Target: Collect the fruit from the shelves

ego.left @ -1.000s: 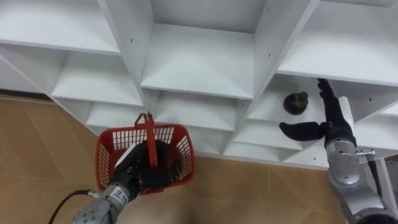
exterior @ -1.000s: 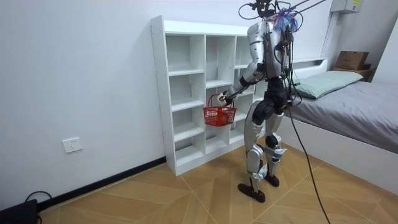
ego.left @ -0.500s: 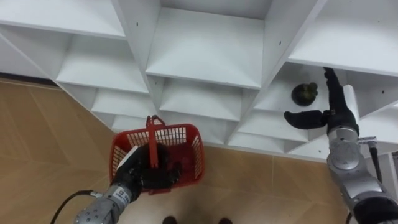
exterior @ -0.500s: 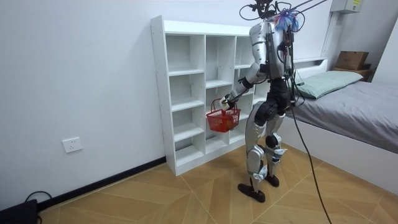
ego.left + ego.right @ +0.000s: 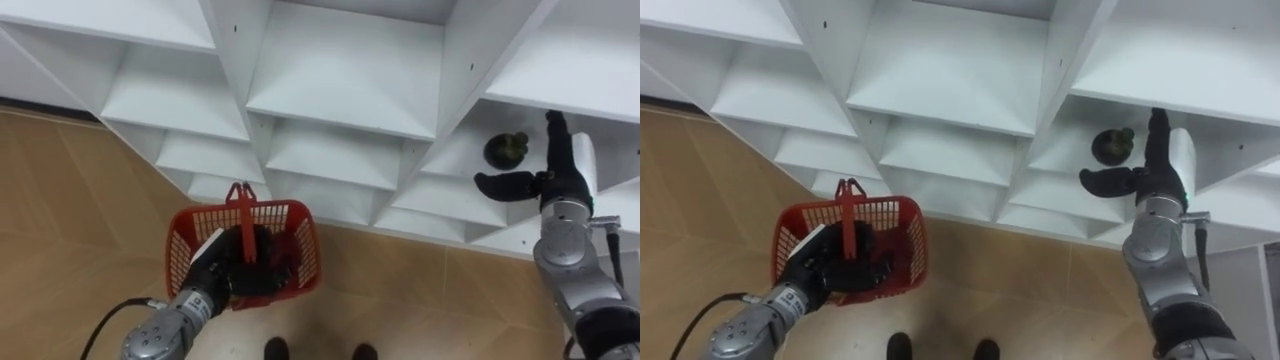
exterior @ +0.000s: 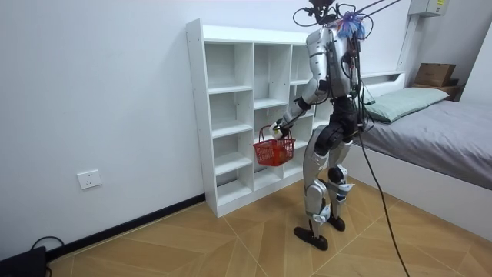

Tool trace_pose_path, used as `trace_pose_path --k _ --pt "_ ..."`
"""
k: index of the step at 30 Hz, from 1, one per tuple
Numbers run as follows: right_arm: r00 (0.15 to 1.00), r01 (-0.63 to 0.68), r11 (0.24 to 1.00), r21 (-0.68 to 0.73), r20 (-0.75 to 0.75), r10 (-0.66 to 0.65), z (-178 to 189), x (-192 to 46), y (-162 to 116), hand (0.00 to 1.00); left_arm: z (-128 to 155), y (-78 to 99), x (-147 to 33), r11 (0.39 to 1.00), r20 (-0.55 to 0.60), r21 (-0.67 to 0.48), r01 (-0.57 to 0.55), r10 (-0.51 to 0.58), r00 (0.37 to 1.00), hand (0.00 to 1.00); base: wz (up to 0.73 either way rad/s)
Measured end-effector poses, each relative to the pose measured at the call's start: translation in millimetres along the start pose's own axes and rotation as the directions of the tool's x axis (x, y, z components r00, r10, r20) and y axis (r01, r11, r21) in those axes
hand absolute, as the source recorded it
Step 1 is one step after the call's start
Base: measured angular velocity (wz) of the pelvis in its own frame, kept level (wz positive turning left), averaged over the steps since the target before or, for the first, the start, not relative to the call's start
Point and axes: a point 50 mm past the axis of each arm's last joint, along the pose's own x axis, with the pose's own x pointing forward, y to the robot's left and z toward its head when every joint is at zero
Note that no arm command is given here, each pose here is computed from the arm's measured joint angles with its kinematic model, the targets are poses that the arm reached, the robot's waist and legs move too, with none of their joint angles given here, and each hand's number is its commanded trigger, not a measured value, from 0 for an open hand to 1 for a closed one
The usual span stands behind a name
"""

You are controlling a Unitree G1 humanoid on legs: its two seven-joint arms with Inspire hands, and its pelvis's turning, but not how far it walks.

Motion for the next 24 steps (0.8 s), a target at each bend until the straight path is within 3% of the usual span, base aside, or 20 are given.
trace_pose_path --k 24 --pt "0.999 -0.02 1.0 -0.016 -0.05 0.019 0.1 7.1 -1.8 0.0 5.5 -4.2 6.3 1.0 0.009 -0.011 0.011 -0.011 1.0 1.0 -0.01"
